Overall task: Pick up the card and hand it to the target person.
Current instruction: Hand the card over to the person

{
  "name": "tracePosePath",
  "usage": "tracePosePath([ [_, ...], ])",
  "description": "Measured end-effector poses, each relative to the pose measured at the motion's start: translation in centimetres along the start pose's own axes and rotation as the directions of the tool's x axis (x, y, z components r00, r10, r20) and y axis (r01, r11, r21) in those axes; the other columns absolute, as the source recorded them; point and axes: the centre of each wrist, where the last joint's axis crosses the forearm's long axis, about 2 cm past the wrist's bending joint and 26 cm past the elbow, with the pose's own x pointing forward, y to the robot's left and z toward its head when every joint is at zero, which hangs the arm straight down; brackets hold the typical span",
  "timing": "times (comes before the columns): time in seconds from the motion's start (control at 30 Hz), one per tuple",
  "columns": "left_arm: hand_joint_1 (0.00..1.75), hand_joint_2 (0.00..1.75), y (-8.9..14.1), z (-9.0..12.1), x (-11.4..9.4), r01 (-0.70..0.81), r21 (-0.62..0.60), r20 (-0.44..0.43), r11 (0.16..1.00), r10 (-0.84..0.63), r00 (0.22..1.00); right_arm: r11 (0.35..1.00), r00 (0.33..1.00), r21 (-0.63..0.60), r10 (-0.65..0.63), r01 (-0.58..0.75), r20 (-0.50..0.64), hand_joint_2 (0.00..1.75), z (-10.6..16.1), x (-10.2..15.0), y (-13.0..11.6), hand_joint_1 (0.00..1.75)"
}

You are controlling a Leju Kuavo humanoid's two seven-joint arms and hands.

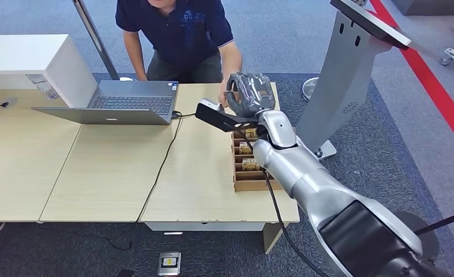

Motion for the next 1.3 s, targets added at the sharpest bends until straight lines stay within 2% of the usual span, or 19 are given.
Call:
tracePosePath([
  [0.47,0.00,0.00,0.0,0.0,0.0,0.002,0.000,0.000,1.000,-0.002,1.000,1.000,1.000,-0.014,0.019,-0.019,0.002,1.75,0.0,-0.2,-0.1,1.75],
  [0.6,0.00,1.75,0.0,0.0,0.1,0.005,-0.007,0.005,1.000,-0.005,1.000,1.000,1.000,-0.013,0.021,-0.021,-0.002,1.75,0.0,-0.3,-0.2,0.00],
  [0.73,0.00,0.00,0.0,0.0,0.2,0.016,-0.012,0.014,1.000,-0.016,1.000,1.000,1.000,-0.013,0.022,-0.022,-0.001,1.75,0.0,-0.3,-0.2,0.00],
  [1.1,0.00,0.00,0.0,0.0,0.3,0.016,-0.011,0.020,1.000,-0.016,1.000,1.000,1.000,-0.017,0.009,-0.009,-0.004,1.75,0.1,-0.6,-0.3,0.00],
  [1.3,0.00,0.00,0.0,0.0,0.2,0.009,-0.002,0.023,1.000,-0.009,1.000,0.997,0.997,-0.032,-0.075,0.074,-0.009,1.75,0.0,-1.3,-0.7,0.00],
])
